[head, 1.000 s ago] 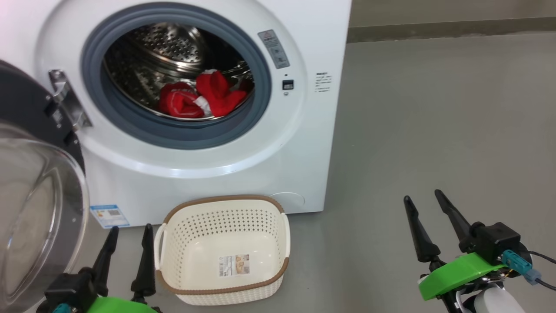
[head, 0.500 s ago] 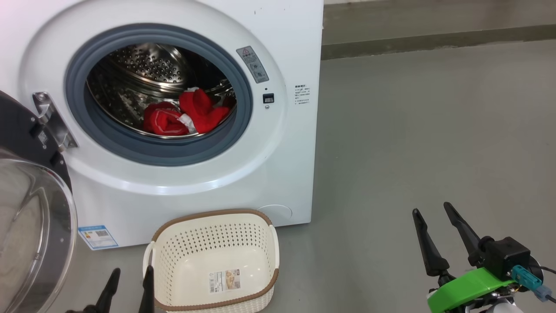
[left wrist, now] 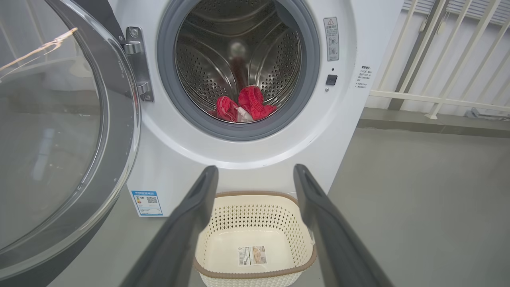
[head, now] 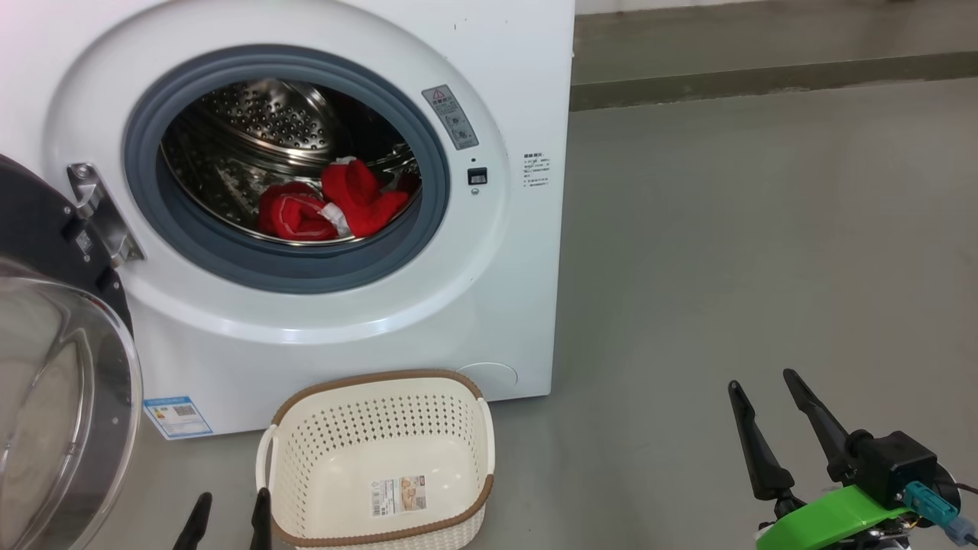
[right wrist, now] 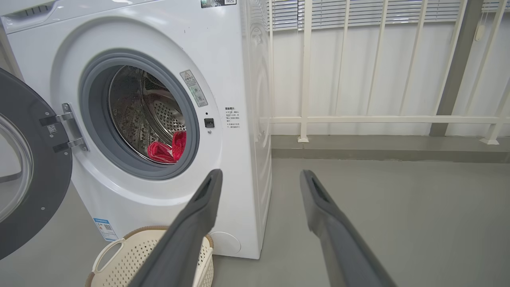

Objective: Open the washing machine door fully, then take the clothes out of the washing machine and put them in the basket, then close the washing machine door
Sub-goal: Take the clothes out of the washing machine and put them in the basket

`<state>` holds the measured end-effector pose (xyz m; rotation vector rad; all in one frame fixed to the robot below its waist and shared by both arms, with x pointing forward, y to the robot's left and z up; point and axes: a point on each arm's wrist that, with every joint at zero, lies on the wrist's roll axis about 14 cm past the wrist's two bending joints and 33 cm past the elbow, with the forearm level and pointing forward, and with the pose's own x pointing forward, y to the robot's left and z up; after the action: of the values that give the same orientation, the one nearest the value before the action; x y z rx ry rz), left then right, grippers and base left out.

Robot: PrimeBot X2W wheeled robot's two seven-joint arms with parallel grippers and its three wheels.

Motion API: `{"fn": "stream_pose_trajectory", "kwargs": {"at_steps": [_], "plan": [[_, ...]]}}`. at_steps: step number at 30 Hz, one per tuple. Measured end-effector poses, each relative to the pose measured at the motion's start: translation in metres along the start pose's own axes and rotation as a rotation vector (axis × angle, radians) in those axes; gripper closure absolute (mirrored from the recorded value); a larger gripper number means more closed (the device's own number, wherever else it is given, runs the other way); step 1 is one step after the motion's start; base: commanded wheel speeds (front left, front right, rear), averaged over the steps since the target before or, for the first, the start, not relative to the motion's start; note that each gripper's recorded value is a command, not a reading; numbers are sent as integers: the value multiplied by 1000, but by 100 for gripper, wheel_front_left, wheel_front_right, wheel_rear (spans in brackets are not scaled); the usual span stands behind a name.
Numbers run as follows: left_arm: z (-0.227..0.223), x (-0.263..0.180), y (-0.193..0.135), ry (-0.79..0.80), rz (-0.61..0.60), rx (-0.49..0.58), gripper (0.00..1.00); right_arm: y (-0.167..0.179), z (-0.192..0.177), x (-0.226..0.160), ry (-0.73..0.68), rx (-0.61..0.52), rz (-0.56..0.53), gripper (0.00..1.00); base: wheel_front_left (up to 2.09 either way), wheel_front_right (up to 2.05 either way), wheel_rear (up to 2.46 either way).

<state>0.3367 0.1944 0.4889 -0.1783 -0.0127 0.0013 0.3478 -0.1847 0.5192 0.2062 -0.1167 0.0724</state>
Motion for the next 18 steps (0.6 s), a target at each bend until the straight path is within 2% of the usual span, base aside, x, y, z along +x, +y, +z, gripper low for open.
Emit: {"fn": "stream_pose_trajectory", "kwargs": {"at_steps": [18], "plan": [[11,0,5,-49,35,-69,0,4,-10,0,31,10,11,0,0,0,0]]}}
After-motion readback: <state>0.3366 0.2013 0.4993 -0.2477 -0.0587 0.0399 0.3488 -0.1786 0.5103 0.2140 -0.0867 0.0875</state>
